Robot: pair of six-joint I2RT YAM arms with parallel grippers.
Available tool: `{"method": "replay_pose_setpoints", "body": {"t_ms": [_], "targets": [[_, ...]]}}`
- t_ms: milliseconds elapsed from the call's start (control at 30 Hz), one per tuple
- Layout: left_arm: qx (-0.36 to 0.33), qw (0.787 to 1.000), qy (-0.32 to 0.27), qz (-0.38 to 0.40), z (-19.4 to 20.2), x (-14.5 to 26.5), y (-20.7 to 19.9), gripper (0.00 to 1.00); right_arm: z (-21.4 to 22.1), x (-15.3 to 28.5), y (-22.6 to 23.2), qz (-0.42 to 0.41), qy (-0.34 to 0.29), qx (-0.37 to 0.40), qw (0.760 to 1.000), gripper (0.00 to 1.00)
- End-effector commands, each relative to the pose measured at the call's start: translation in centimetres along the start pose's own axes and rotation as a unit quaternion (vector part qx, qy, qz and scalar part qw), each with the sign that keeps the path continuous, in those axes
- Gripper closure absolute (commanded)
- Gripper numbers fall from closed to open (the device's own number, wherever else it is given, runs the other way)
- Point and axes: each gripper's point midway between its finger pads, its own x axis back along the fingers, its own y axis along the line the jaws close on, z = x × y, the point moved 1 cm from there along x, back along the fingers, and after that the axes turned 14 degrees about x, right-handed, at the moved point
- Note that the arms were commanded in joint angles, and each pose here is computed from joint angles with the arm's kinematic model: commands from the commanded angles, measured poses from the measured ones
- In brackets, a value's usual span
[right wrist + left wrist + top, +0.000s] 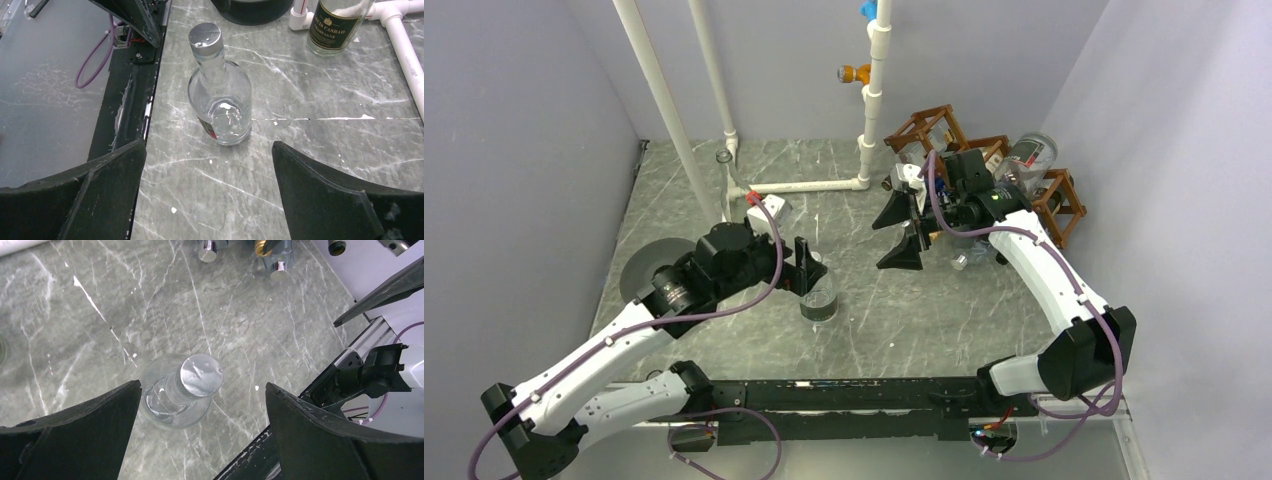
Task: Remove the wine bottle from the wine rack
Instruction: Place the wine bottle at the center of the board, then pick up the wine bottle from the center of the board.
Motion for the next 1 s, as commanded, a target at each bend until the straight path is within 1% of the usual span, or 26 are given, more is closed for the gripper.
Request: {"method": "replay_pose_setpoints", "body": {"t_ms": [0,133,300,333,433,567,667,767,833,967], "targets": [[0.034,0.999,-0.037,0.008,-1.4,0.5,-0.6,0.01,-1.1,0.3,0.2,-0.001,-0.02,0.035,0.999,0.0],[0.041,0.999,-0.028,-0.011,-0.6,-0.1,0.0,0.0,-1.0,0.4,0.1,0.001,-0.02,0.032,0.999,0.0],[0.032,0.997,-0.046,-0.058,-0.2,-1.0,0.5,0.01,-0.9,0.4,0.0,0.001,-0.021,0.029,0.999,0.0],[0.028,0.996,-0.053,-0.07,-0.2,-1.1,0.6,0.02,-0.8,0.3,0.0,0.0,-0.021,0.028,0.999,0.0],[0.014,0.993,-0.072,-0.089,0.1,-1.6,0.5,0.1,-0.6,0.3,-0.1,0.0,-0.019,0.026,0.999,0.0],[0.006,0.988,-0.092,-0.127,0.3,-2.0,0.9,0.18,-0.4,0.2,-0.1,-0.001,-0.018,0.025,1.0,0.0],[0.008,0.986,-0.089,-0.144,0.9,-2.7,1.1,0.24,-0.3,0.2,-0.1,-0.002,-0.018,0.024,1.0,0.0],[0.011,0.985,-0.079,-0.156,1.6,-3.5,1.1,0.28,-0.1,0.1,-0.1,-0.002,-0.016,0.023,1.0,0.0],[0.013,0.984,-0.078,-0.162,1.8,-3.8,1.2,0.35,-0.2,0.2,-0.1,-0.002,-0.016,0.024,1.0,0.0],[0.015,0.982,-0.083,-0.168,1.7,-4.2,1.2,0.54,0.0,0.1,-0.1,-0.004,-0.016,0.024,1.0,0.0]]}}
